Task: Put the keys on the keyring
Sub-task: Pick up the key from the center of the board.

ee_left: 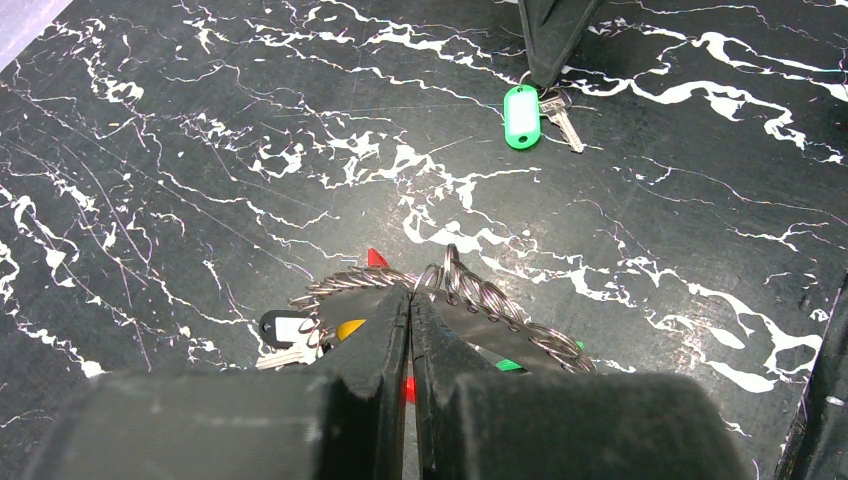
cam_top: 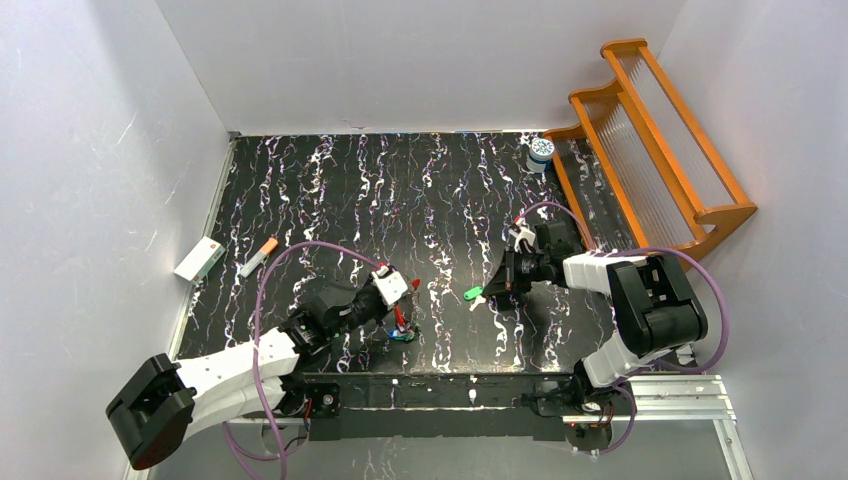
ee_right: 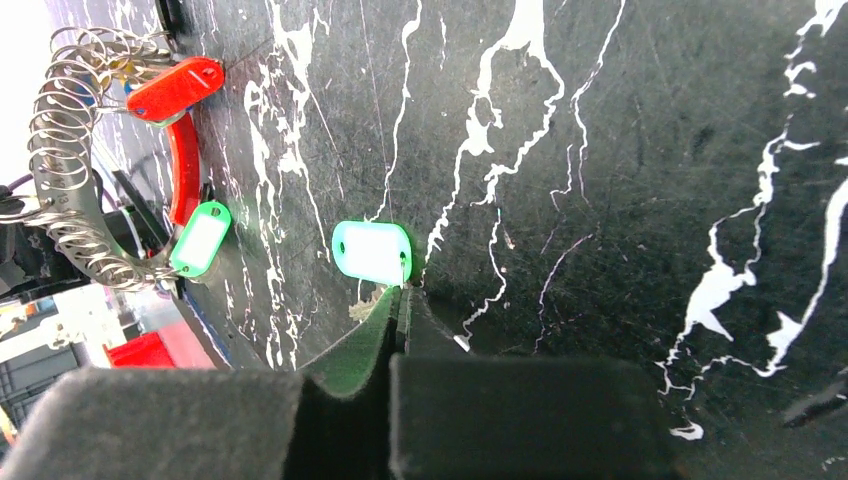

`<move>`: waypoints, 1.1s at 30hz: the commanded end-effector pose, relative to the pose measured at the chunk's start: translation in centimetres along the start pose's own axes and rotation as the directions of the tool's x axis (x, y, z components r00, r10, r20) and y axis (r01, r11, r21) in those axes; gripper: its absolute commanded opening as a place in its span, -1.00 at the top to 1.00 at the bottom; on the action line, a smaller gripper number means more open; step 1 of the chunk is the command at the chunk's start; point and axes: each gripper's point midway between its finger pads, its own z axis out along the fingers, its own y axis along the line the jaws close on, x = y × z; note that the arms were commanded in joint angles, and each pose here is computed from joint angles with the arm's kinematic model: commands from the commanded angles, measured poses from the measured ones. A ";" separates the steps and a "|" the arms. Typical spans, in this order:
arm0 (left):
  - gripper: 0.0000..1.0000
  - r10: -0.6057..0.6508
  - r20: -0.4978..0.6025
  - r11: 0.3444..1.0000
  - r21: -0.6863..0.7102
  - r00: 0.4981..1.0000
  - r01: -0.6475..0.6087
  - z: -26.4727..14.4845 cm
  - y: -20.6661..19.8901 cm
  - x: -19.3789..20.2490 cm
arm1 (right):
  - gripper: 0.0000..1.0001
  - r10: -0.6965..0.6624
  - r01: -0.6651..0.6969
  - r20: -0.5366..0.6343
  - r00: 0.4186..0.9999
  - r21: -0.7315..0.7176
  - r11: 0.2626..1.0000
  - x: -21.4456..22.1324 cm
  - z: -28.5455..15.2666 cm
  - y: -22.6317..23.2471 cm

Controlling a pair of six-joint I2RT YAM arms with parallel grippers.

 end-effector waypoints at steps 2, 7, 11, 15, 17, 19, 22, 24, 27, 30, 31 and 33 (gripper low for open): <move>1.00 0.002 0.040 1.000 -0.015 0.999 -0.002 -0.1 0.3 -1.0 | 0.97 -0.075 0.075 0.045 0.996 -0.009 0.997 -2.3 -0.5 1.0; 1.00 -0.006 0.048 1.000 -0.019 0.999 0.007 -0.1 0.4 -1.2 | 0.97 -0.133 0.133 0.079 0.988 0.008 0.991 -3.4 -1.4 1.7; 1.00 -0.010 0.059 1.000 -0.023 0.998 0.012 -0.2 0.5 -1.6 | 0.97 -0.197 0.199 0.107 0.975 -0.002 0.980 -5.1 -2.5 3.4; 1.00 -0.014 0.064 1.000 -0.021 0.998 0.015 -0.2 0.5 -1.8 | 0.97 -0.270 0.269 0.153 0.951 0.026 0.963 -7.6 -3.9 5.0; 1.00 -0.019 0.069 0.999 -0.026 0.997 0.020 -0.3 0.6 -2.0 | 0.97 -0.298 0.297 0.163 0.941 0.027 0.954 -8.3 -4.5 5.8; 1.00 -0.024 0.072 0.999 -0.027 0.997 0.026 -0.3 0.6 -2.2 | 0.97 -0.312 0.316 0.161 0.936 0.003 0.949 -8.6 -4.8 6.7; 1.00 -0.027 0.067 0.999 -0.023 0.997 0.029 -0.2 0.5 -2.0 | 0.97 -0.305 0.315 0.141 0.942 -0.051 0.948 -8.6 -4.8 7.9; 1.00 -0.029 0.065 0.999 -0.022 0.997 0.031 -0.1 0.5 -2.0 | 0.97 -0.308 0.318 0.122 0.943 -0.074 0.945 -8.2 -4.5 8.6; 1.00 -0.031 0.062 0.999 -0.015 0.998 0.032 0.0 0.4 -2.0 | 0.97 -0.349 0.355 0.085 0.933 -0.062 0.933 -7.4 -3.8 9.2; 1.00 -0.026 0.057 1.000 -0.011 0.998 0.027 0.0 0.3 -1.9 | 0.97 -0.401 0.403 0.037 0.915 -0.051 0.914 -6.2 -2.9 10.0; 1.00 -0.026 0.056 1.000 -0.009 0.998 0.026 0.1 0.3 -1.8 | 0.97 -0.418 0.419 0.022 0.908 -0.049 0.907 -5.9 -2.6 10.1; 1.00 -0.024 0.055 1.000 -0.006 0.998 0.025 0.1 0.3 -1.9 | 0.97 -0.448 0.447 -0.003 0.894 -0.057 0.893 -5.1 -2.0 10.6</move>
